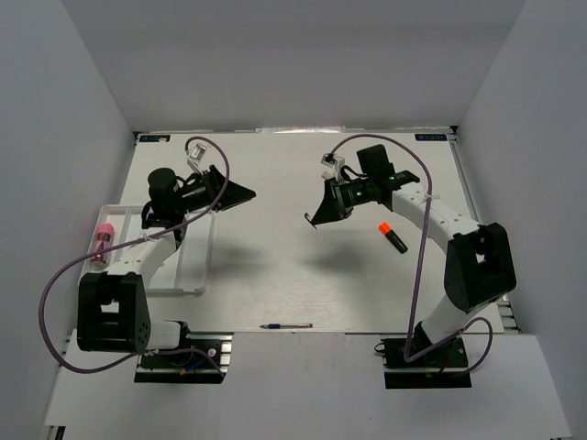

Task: Sort the stationery into containers
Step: Pick up the pen cap from the center of the board.

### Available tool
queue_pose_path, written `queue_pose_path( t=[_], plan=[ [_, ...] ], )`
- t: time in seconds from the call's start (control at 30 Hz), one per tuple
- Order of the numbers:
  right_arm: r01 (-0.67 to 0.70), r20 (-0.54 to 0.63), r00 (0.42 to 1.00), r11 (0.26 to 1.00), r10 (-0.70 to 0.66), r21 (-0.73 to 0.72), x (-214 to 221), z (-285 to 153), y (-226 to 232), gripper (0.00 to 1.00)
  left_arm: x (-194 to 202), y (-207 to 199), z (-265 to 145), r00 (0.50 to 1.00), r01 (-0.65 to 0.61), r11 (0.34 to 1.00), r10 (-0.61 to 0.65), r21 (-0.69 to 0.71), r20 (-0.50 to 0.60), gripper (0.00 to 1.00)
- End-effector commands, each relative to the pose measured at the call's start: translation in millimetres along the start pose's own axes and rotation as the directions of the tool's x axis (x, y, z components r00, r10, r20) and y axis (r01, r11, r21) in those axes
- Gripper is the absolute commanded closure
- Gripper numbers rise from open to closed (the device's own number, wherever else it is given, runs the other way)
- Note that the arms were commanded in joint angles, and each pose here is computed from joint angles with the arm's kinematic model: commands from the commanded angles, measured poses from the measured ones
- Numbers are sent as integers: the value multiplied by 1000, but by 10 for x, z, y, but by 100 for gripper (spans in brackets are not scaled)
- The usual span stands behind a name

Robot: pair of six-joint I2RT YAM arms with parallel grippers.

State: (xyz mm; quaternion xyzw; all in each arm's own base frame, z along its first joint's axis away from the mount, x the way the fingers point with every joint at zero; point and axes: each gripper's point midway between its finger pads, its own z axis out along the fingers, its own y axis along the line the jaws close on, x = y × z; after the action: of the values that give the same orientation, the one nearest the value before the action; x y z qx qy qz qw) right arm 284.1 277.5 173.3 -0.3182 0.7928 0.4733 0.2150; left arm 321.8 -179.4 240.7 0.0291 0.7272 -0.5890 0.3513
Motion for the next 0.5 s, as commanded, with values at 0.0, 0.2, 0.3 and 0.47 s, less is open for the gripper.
queue_pose_path(
  t=[0.0,0.2,0.3,0.47],
  plan=[
    [19,39,999,991,-14,-134,-264,16,458,100,24,-238,101,1000,-15,997,15,70,0,38],
    [49,27,999,979,-44,-196,-412,195,782,100,255,-121,201,998,61,998,-60,26,-29,42],
    [60,17,998,981,-58,-184,-410,288,825,100,332,-97,218,998,64,998,-63,7,-29,45],
    [80,-9,997,984,-83,-157,-370,434,868,100,382,-59,223,997,76,997,-77,-9,-25,50]
  ],
)
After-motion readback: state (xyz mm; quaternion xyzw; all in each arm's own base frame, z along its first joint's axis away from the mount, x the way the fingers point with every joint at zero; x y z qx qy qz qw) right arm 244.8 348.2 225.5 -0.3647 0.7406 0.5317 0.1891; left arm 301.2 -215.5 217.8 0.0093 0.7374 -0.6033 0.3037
